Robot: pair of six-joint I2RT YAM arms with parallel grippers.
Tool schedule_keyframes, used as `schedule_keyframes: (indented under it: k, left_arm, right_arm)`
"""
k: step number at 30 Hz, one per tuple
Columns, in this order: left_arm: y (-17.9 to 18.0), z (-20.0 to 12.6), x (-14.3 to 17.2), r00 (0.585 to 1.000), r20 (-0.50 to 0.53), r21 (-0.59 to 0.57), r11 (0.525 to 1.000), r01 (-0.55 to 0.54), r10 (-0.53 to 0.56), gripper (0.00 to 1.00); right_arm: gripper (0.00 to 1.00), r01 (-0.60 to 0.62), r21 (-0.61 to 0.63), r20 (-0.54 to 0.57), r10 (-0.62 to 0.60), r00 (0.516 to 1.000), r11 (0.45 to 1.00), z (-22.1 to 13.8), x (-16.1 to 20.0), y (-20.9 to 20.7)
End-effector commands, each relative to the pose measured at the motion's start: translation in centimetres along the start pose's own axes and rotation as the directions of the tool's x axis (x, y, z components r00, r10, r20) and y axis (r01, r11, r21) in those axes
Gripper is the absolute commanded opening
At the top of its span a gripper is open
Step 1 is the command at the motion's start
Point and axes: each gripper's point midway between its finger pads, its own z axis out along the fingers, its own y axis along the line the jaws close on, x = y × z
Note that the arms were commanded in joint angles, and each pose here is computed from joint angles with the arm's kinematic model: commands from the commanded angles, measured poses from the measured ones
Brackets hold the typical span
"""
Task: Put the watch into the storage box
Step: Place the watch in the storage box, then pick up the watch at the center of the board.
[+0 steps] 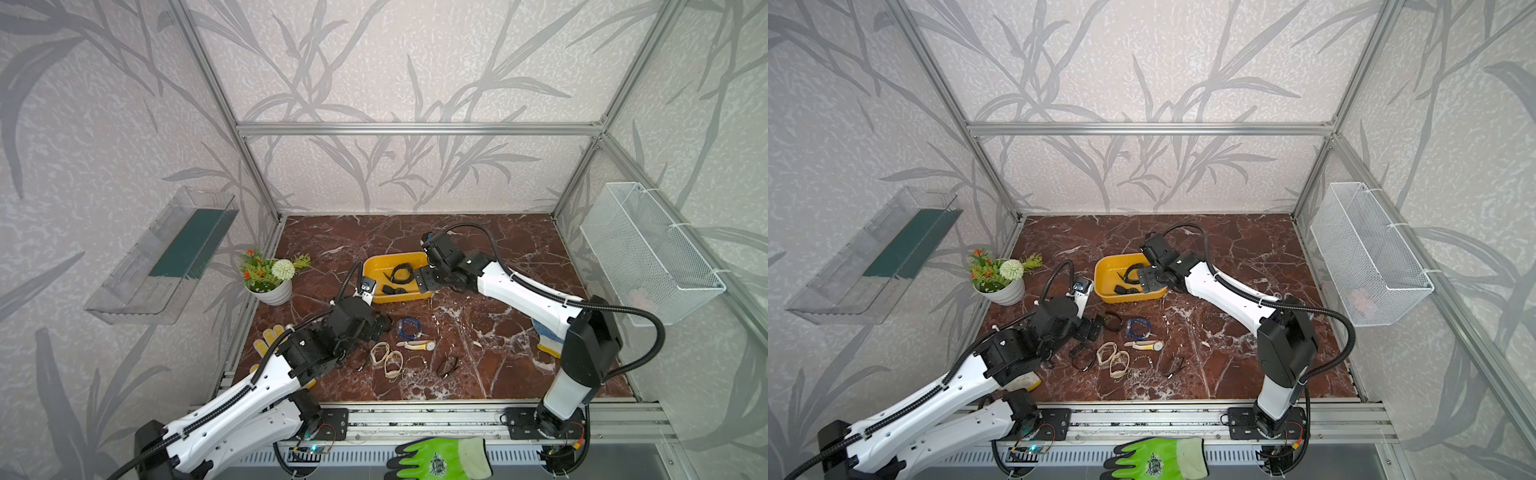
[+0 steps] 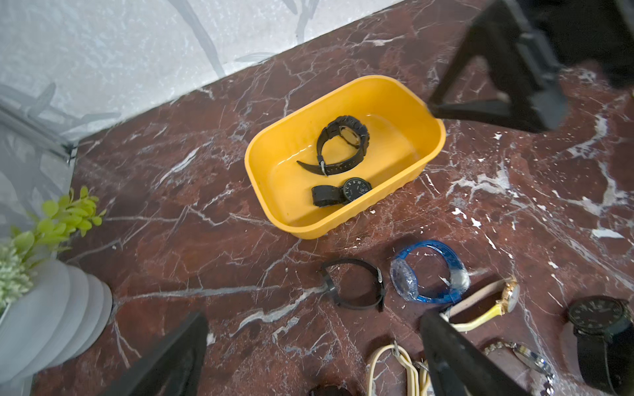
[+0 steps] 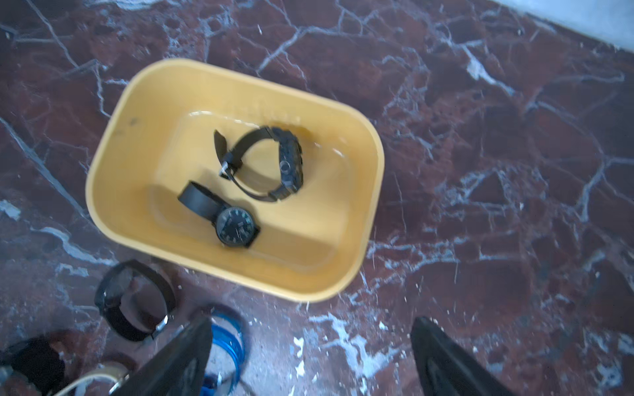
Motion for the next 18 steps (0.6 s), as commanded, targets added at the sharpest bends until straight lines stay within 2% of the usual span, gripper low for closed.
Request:
schedule_keyframes:
  k: [1,6,11,14,18]
  left_arm:
    - [1.5,0.2,0.5,0.996,-0.044,-0.091,0.993,0.076,-0.08,0.88]
    - [0.7,2.7,3.0,0.96,-0.193,-0.062,0.979,0.195,-0.204,0.78]
    - [0.3,5.4,5.6,0.866,-0.368,-0.051,0.938,0.344,-0.338,0.7]
    - [-0.5,6.3,5.8,0.849,-0.415,-0.028,0.937,0.349,-0.328,0.68]
    - [-1.8,7.3,6.3,0.821,-0.478,0.01,0.933,0.359,-0.31,0.65]
  right_arm:
    - [0.97,-0.055,-0.027,0.05,0.057,0.997,0.998,-2.1,1.5,-0.5]
    - [0.97,-0.052,-0.058,0.023,0.053,0.998,0.997,-3.5,5.8,-0.5]
    - [0.97,0.029,-0.208,0.064,-0.016,0.998,0.978,-5.3,8.6,2.4]
    - [0.97,0.052,-0.306,0.084,-0.028,0.996,0.951,-6.3,10.0,4.2]
    - [0.97,0.098,-0.364,0.099,-0.066,0.993,0.926,-7.1,11.4,5.6]
